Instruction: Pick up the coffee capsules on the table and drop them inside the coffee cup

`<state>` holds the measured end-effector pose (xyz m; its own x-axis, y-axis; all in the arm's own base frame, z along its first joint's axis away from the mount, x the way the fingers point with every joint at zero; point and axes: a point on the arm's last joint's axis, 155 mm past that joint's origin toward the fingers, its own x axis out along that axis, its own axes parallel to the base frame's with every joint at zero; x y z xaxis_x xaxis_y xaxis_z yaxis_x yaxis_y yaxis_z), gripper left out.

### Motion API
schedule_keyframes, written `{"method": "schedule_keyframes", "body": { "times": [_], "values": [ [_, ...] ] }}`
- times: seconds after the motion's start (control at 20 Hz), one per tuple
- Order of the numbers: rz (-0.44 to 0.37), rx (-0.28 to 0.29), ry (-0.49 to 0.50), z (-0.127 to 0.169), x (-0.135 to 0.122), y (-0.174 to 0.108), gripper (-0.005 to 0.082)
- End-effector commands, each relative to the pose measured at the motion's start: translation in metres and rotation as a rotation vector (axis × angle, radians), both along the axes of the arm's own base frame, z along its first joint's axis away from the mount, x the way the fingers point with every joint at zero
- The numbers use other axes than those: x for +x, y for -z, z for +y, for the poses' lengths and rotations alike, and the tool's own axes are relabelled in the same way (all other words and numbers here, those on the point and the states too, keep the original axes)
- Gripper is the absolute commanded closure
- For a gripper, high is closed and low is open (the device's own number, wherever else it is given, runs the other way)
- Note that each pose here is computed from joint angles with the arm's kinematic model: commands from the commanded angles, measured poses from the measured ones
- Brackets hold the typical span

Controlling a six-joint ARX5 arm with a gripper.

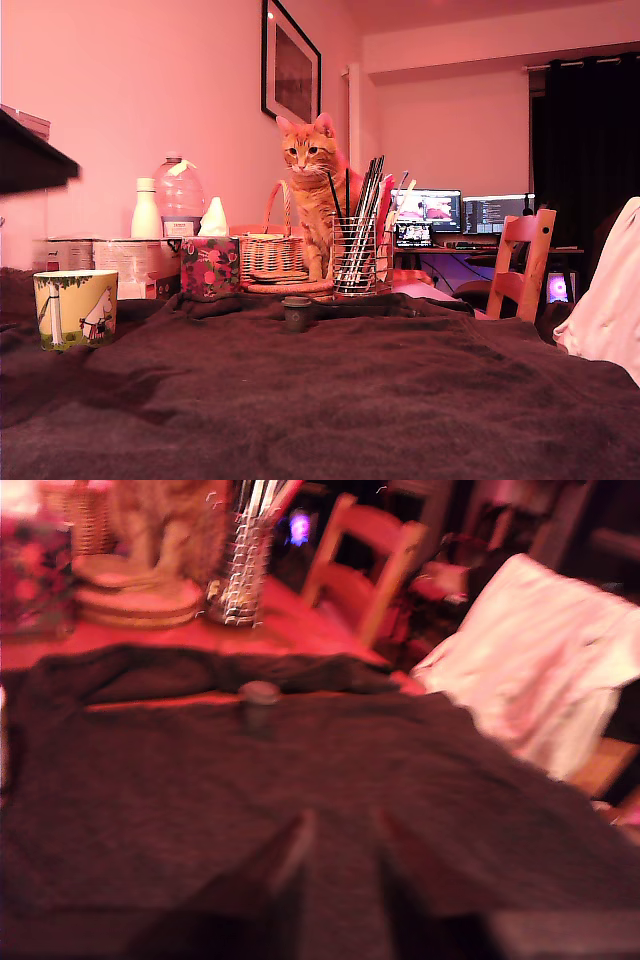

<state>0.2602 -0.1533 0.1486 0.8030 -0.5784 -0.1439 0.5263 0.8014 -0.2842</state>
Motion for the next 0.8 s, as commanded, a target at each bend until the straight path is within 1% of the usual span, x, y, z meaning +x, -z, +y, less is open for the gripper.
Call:
{"method": "schedule_keyframes", "body": {
  "times": [0.0, 0.05, 0.1, 0.2, 0.45, 0.75],
  "values": [
    [-0.013, 0.008, -0.009, 0.0, 0.004, 0.002, 0.0197],
    [-0.033, 0.048, -0.01, -0.001, 0.006, 0.005, 0.0164],
    [-0.025, 0.054, -0.019, 0.0, 0.009, 0.009, 0.0163],
    [-0.028, 0.085, -0.022, 0.0, 0.013, 0.015, 0.0163],
    [-0.048, 0.088, -0.021, -0.004, 0.022, 0.018, 0.0164],
    [-0.054, 0.093, -0.02, -0.009, 0.033, 0.03, 0.0164]
  ]
}}
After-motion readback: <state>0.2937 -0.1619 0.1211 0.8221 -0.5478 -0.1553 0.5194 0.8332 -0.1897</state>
